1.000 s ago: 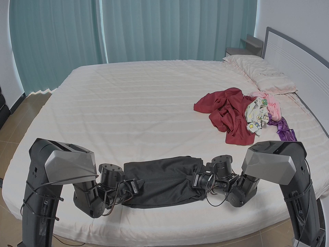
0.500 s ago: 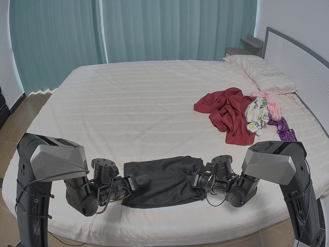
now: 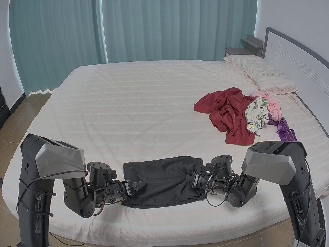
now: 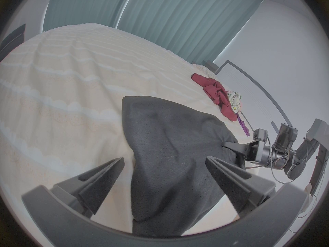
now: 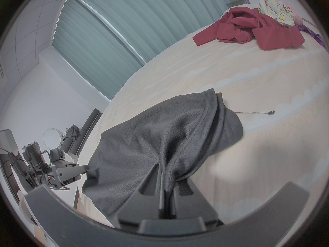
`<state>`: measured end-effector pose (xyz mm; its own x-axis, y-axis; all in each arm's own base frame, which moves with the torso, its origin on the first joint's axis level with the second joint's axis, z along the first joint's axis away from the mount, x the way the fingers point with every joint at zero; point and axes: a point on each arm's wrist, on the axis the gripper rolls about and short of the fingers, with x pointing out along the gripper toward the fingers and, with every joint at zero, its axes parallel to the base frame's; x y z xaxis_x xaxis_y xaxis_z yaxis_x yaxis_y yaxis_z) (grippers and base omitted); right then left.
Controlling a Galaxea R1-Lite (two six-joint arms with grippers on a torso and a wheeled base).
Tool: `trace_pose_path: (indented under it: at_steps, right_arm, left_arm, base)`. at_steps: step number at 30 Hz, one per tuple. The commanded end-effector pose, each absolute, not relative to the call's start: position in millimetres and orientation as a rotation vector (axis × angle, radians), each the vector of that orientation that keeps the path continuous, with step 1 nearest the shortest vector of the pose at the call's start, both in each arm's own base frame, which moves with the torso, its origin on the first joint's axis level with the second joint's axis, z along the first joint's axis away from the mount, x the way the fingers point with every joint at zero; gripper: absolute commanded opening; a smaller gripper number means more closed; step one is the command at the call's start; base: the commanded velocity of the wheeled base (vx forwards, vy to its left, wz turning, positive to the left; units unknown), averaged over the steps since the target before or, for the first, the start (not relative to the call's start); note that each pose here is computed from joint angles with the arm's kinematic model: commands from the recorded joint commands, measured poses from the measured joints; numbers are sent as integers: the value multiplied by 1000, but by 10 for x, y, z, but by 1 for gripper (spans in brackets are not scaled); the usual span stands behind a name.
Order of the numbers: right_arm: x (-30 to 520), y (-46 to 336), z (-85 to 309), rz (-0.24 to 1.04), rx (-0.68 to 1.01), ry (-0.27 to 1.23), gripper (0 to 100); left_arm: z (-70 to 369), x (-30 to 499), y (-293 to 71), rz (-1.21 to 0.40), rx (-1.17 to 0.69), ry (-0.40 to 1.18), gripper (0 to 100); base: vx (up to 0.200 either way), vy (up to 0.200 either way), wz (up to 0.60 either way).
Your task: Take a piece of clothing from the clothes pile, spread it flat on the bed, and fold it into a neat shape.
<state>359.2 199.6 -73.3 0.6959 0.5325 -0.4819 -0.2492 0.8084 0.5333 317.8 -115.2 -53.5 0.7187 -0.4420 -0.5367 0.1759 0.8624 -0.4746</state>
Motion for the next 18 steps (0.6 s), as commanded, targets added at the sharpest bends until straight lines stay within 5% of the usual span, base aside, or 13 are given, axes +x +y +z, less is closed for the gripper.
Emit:
trace_pose_path:
  at_steps: [1,14,15,18]
  right_arm:
    - [3590,1996,-739,454,454,671,0]
    - [3565,2033,-734,466,451,673,0]
    - [3544,2043,-737,470,449,679,0]
    - [3537,2041,-737,473,449,684,0]
  left_arm:
    - [-614,3206,-1156,-343,-411,698,100]
    - [-638,3308,-1284,-371,-434,673,100]
    - [-633,3307,-1289,-368,-450,676,0]
    - [-632,3299,-1310,-370,-461,679,0]
  base:
    - [0,0,0]
    - [0,0,0]
    - [0,0,0]
    - [0,0,0]
